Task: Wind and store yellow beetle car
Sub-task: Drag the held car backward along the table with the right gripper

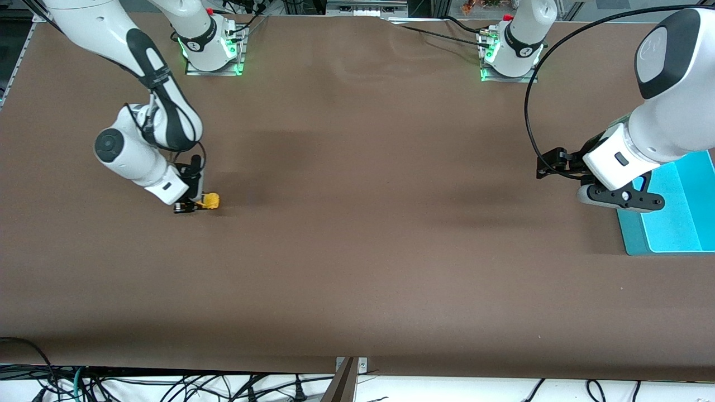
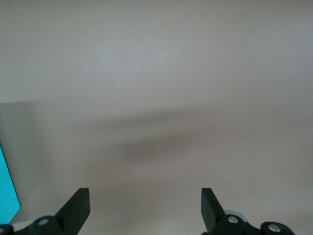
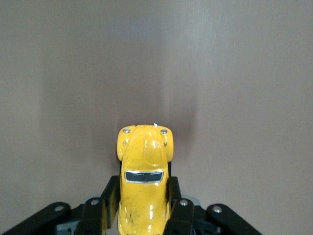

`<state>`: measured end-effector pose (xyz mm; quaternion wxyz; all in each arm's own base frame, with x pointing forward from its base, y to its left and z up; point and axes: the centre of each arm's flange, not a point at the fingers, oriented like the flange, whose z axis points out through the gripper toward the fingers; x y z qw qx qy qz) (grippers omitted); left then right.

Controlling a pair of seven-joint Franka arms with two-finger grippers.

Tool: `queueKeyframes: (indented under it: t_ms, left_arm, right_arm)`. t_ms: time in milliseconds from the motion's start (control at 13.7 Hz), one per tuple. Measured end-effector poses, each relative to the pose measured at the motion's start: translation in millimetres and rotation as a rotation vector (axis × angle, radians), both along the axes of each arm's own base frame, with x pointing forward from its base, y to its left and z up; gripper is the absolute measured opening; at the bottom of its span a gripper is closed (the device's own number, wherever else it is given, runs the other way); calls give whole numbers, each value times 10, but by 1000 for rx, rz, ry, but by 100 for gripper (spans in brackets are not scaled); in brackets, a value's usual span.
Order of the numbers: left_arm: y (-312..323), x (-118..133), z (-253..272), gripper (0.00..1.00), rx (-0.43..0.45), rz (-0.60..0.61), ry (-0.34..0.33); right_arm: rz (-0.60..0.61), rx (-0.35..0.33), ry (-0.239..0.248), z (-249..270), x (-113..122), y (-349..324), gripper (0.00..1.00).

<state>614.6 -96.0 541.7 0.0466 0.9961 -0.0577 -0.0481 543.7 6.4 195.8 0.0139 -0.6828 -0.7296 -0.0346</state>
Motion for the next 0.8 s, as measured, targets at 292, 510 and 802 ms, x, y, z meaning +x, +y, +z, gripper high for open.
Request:
queueKeyframes:
  t_ms: [292, 510, 802]
  left_arm:
    - [-5, -1, 0, 100, 0, -1, 0]
    - [-6, -1, 0, 100, 0, -1, 0]
    - [-6, -1, 0, 100, 0, -1, 0]
  right_arm:
    - [6, -26, -15, 5, -37, -763, 44]
    - [-11, -20, -18, 4, -61, -920, 44]
    - [-18, -12, -4, -55, -82, -901, 58]
